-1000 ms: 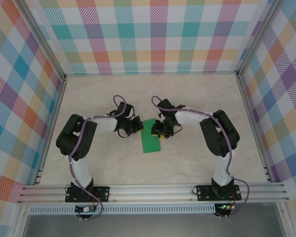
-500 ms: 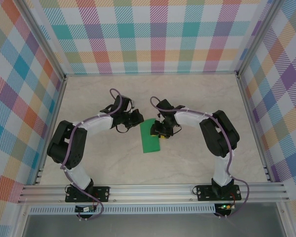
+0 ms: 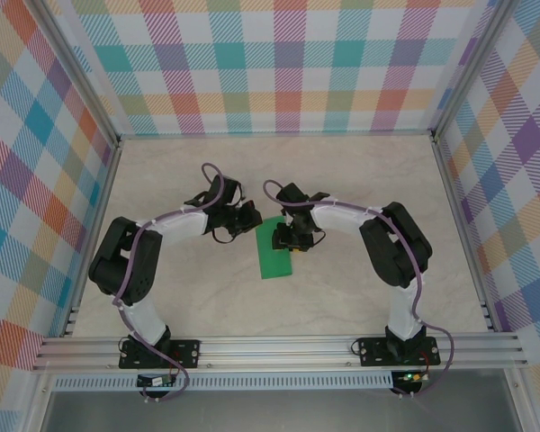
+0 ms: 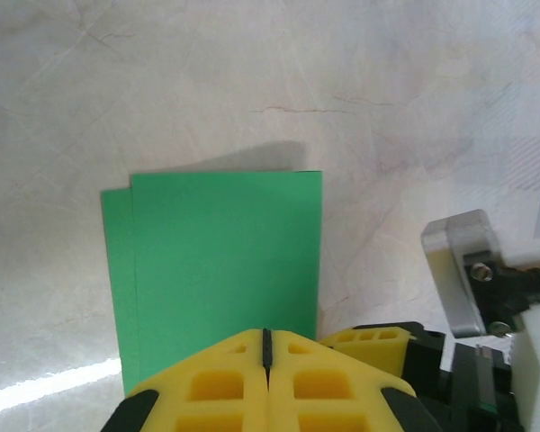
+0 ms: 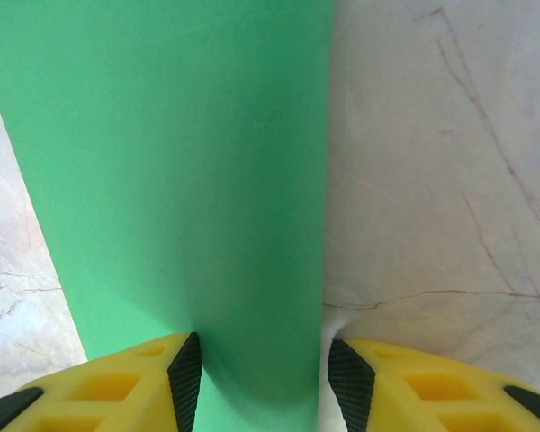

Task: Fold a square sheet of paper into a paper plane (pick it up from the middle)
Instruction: Hold the square sheet of paper at the center of the table.

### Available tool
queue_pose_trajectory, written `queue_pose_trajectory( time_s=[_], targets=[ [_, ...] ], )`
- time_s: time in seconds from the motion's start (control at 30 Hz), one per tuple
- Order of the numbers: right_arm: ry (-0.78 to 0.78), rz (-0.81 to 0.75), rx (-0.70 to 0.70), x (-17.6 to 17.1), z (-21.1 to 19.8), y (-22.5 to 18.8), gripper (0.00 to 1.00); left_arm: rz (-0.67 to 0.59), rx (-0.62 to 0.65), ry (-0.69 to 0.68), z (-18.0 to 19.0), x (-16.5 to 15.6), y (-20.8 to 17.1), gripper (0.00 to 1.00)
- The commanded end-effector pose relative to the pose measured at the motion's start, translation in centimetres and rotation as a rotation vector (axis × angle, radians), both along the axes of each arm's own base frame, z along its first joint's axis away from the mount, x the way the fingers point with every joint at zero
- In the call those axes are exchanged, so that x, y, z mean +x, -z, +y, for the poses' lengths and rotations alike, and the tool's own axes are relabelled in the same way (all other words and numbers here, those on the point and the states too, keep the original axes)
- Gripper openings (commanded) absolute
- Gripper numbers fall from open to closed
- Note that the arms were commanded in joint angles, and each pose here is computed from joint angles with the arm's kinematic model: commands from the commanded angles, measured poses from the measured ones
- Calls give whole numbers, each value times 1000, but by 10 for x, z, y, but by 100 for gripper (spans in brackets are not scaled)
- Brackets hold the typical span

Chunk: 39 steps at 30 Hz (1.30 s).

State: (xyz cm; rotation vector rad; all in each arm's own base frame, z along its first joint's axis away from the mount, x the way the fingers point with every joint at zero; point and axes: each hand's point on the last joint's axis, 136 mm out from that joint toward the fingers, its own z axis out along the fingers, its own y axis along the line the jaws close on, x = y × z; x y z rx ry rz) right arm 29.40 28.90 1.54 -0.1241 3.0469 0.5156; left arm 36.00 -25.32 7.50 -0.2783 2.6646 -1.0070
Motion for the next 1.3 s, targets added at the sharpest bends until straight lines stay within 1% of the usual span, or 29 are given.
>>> queue_pose_trajectory(
  time_s=[0.0,0.27,0.37,0.57,0.7,0.97,1.13,1.27],
  targets=[
    [-50,53,-199,-17,-36,60,50,23,13,25,-5,-5,10,3],
    [-92,56,-199,-19,-36,71,49,35,25,23,-5,-5,20,2],
    [-116,51,-178,-21,-34,74,49,37,32,22,-5,-5,22,2],
    [-167,12,-170,-23,-36,78,54,36,38,20,-4,-4,24,2],
    [-181,-4,-163,-23,-36,79,56,38,42,18,-3,-4,25,2],
    [-215,-26,-113,-26,-31,78,53,43,80,-7,4,-4,30,2],
    [-241,1,-8,-30,-17,75,60,40,88,-16,6,-4,28,2],
    [-265,3,4,-29,-14,73,62,44,77,-13,5,-5,27,3]
  ],
)
